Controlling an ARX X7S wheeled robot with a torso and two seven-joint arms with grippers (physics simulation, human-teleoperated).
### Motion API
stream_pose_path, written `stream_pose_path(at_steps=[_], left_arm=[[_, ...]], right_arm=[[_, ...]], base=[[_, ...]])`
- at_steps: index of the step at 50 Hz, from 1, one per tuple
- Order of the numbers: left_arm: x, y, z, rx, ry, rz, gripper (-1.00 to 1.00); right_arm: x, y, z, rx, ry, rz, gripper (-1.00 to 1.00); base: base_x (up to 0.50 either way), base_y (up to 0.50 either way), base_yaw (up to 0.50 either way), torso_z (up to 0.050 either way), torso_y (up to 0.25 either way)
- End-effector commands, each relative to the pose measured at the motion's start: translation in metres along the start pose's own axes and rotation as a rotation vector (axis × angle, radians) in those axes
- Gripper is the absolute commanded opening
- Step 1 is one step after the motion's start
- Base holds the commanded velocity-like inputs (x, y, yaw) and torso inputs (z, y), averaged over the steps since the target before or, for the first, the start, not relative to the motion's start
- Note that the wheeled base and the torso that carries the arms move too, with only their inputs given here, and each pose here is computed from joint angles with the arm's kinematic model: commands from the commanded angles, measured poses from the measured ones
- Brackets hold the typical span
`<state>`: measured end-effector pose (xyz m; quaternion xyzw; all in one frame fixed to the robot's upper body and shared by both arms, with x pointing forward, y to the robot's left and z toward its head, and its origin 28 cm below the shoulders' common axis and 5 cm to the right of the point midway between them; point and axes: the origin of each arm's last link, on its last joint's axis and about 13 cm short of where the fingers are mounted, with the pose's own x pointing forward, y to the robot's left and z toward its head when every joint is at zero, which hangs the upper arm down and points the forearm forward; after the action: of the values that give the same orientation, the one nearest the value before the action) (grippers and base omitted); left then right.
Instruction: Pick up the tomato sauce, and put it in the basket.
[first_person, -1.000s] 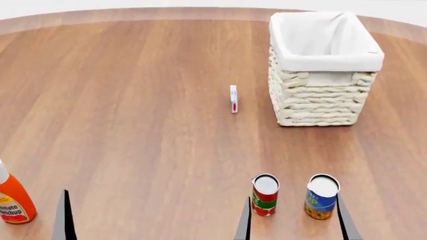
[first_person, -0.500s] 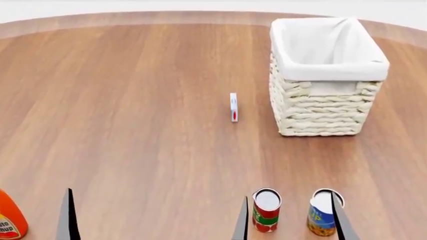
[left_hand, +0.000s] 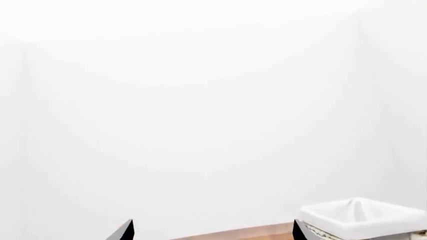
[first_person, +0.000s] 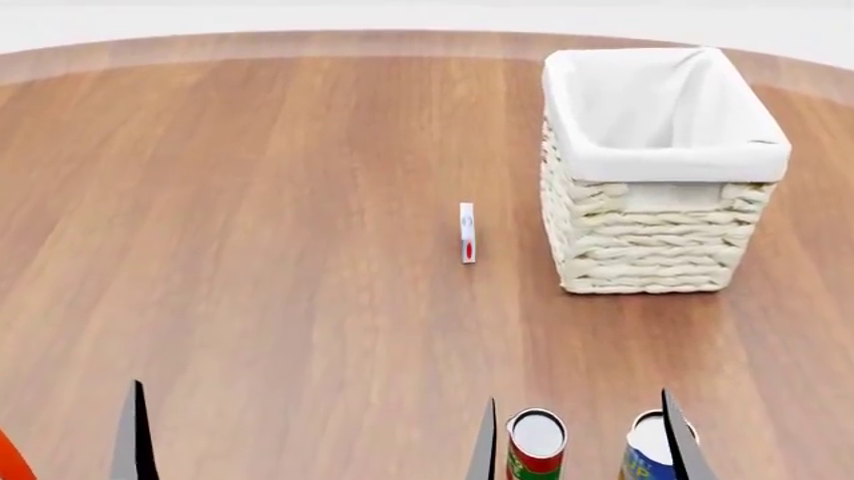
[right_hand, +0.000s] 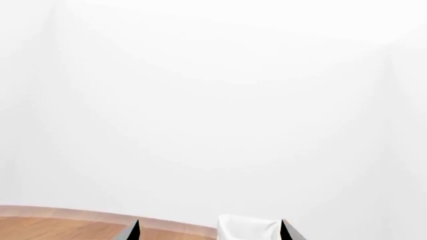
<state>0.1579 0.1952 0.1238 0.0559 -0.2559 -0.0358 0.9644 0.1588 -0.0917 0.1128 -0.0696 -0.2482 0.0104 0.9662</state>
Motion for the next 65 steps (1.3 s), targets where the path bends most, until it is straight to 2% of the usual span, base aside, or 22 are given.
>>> stream_pose_path(at_steps=[1,65], left_arm=[[-0.001,0.0001,0.0014,-0.008,-0.001,0.001,1.0],[-0.0044,-0.0003,-0.0006,-0.002,0.005,0.0,1.0]], right_arm=[[-0.001,-0.0002,0.0009,0.0,-0.002,0.001,1.0],[-0.0021,0.0011,-0.0013,-0.006,0.002,0.012,1.0]], base=[[0.12,0.0,0.0,0.0,0.0],[0.14,0.0,0.0,0.0,0.0]])
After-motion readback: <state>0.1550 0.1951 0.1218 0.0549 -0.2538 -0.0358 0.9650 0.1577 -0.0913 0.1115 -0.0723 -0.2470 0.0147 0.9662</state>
